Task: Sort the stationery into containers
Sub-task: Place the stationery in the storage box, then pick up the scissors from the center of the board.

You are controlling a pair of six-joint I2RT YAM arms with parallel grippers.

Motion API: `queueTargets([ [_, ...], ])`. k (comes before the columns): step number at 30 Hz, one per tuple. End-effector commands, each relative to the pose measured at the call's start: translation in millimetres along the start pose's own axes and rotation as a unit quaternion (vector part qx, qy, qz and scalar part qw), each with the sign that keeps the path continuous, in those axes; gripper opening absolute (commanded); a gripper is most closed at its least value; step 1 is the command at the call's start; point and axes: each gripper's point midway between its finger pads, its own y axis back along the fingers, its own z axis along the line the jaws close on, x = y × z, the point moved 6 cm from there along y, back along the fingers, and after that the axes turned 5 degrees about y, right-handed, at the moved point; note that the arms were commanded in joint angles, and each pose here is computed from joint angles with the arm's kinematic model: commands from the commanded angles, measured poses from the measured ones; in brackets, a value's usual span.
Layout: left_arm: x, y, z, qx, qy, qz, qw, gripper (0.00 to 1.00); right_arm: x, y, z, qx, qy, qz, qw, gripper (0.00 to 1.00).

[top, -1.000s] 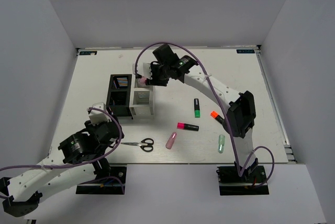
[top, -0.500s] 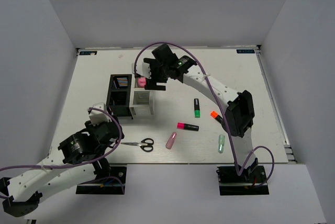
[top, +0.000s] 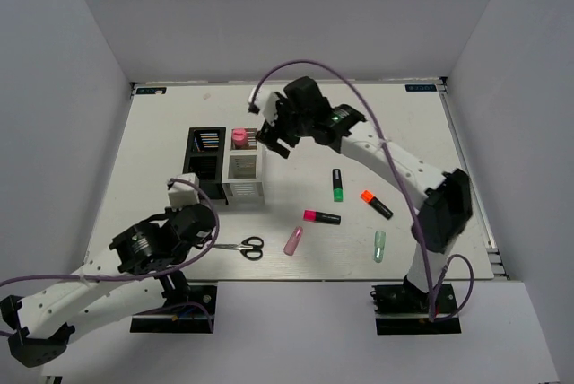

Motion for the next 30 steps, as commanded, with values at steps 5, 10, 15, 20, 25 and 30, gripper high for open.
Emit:
queueTargets([
  [5,23.0,-19.2,-45.8,-0.039,-0.025,0.104,0.994,0.34,75.0,73.1,73.7,-0.078,-0.299,0.047,0.950,0.00],
  [10,42.3,-34.3,-95.6,0.020,-0.141,0.147,0.979,0.69,135.3,98.2,95.2,-0.040,-0.298,0.057,0.952,0.76],
  [15,52.6,-46.1,-117.2,0.078,-0.312,0.210,0.923,0.23,151.0,120.1,108.9,-0.054,-0.283,0.016,0.957,0.00],
  [20,59.0,-60.6,-118.1,0.107,-0.345,0.251,0.898,0.30,154.4,126.0,106.5,-0.047,-0.292,-0.001,0.955,0.00],
  [25,73.6,-75.9,-112.2,0.130,-0.325,0.267,0.898,0.43,160.3,128.9,103.2,-0.043,-0.307,-0.001,0.951,0.00],
  [30,79.7,-90.4,-106.2,0.136,-0.302,0.271,0.904,0.43,162.6,130.2,102.9,-0.051,-0.319,-0.007,0.947,0.00],
])
